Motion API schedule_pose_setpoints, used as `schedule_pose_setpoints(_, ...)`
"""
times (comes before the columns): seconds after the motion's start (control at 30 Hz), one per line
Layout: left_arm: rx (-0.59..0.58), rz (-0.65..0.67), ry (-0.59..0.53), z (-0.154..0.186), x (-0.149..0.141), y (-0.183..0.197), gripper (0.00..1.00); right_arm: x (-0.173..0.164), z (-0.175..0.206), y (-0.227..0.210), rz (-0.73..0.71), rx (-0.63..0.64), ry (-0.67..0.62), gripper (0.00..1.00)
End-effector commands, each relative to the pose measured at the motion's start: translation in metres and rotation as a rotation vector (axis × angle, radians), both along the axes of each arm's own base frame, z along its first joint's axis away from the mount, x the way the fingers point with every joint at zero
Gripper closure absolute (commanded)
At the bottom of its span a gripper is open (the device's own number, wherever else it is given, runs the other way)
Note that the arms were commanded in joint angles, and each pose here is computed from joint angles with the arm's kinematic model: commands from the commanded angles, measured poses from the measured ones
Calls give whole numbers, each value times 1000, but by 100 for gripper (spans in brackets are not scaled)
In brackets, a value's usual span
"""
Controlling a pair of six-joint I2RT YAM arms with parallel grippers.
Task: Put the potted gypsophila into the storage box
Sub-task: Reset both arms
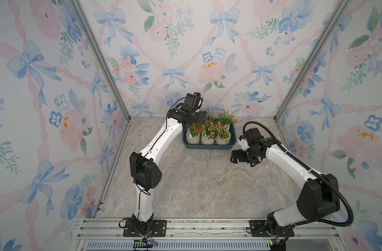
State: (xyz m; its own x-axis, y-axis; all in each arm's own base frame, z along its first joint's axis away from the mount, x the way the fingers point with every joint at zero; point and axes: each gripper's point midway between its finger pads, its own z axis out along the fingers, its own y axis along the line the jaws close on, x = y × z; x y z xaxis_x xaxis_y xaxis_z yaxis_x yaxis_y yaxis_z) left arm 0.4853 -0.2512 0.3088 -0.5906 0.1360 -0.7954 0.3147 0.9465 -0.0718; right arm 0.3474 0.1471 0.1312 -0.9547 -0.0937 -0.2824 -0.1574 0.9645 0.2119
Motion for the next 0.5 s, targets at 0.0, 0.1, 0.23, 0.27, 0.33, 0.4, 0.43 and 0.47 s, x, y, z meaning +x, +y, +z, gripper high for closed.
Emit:
schedule_pose_setpoints(0.0, 9, 50, -19, 14, -13, 21, 17, -1, 3, 4, 4, -36, 12, 2)
schedule_pose_setpoints(0.1, 8, 98, -66, 38, -27, 41, 17, 0, 6, 5, 3, -42, 1, 2)
schedule_pose_setpoints(0.23, 44, 192, -135, 62, -46, 75, 17, 4, 11, 6, 7, -63, -14, 2)
schedule_pose_setpoints(0.27, 49, 217, -151, 67, -52, 85, 17, 6, 13, 6, 6, -66, -21, 2)
schedule_pose_setpoints(0.33, 51, 245, -171, 68, -64, 99, 16, 9, 18, 8, 10, -64, -33, 2)
schedule_pose_setpoints(0.4, 35, 270, -201, 72, -75, 113, 15, 12, 24, 9, 10, -65, -49, 2)
schedule_pose_setpoints(0.43, 26, 285, -217, 75, -82, 122, 14, 13, 27, 9, 10, -65, -53, 2)
schedule_pose_setpoints(0.47, 18, 302, -231, 77, -87, 130, 13, 14, 29, 9, 11, -66, -56, 2)
